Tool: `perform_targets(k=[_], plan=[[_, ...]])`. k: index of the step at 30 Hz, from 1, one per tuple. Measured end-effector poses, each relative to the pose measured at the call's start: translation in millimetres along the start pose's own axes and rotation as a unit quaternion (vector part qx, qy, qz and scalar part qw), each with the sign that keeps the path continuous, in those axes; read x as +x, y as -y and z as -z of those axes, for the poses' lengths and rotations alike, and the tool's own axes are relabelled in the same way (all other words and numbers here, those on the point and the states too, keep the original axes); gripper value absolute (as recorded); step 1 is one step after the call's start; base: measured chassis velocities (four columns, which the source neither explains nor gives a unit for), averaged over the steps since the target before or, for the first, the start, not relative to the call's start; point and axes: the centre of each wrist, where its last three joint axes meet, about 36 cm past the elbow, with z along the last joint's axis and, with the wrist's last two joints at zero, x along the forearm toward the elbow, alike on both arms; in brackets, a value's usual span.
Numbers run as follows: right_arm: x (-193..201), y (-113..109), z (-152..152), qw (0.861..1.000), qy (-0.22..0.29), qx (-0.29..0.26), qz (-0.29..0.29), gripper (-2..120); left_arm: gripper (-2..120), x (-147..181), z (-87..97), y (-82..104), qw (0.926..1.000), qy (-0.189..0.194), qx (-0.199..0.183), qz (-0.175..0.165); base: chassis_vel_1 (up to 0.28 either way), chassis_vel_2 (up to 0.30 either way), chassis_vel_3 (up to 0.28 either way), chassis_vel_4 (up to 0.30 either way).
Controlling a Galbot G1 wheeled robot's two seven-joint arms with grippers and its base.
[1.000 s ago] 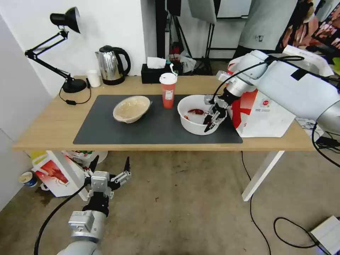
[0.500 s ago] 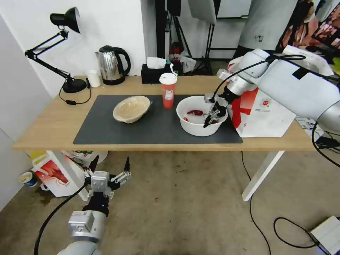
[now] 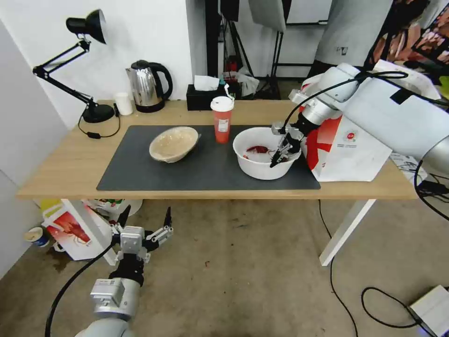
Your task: Pick up the trash from the table and place it into the takeout bag.
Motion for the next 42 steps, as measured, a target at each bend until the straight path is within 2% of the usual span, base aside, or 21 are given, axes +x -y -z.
perform_targets(k=[15, 42], plan=[[20.7, 0.2, 8.0, 1.0, 0.018, 0.005, -0.018, 0, 100, 0.0, 0.0, 0.0, 1.0, 0.0, 0.0, 0.0, 0.0, 0.0, 0.0, 0.0], [96.5, -12.1, 45.5, 0.995, 0.039, 0.045, -0.077, 0, 100, 0.0, 0.0, 0.0, 1.0, 0.0, 0.0, 0.0, 0.0, 0.0, 0.0, 0.0]])
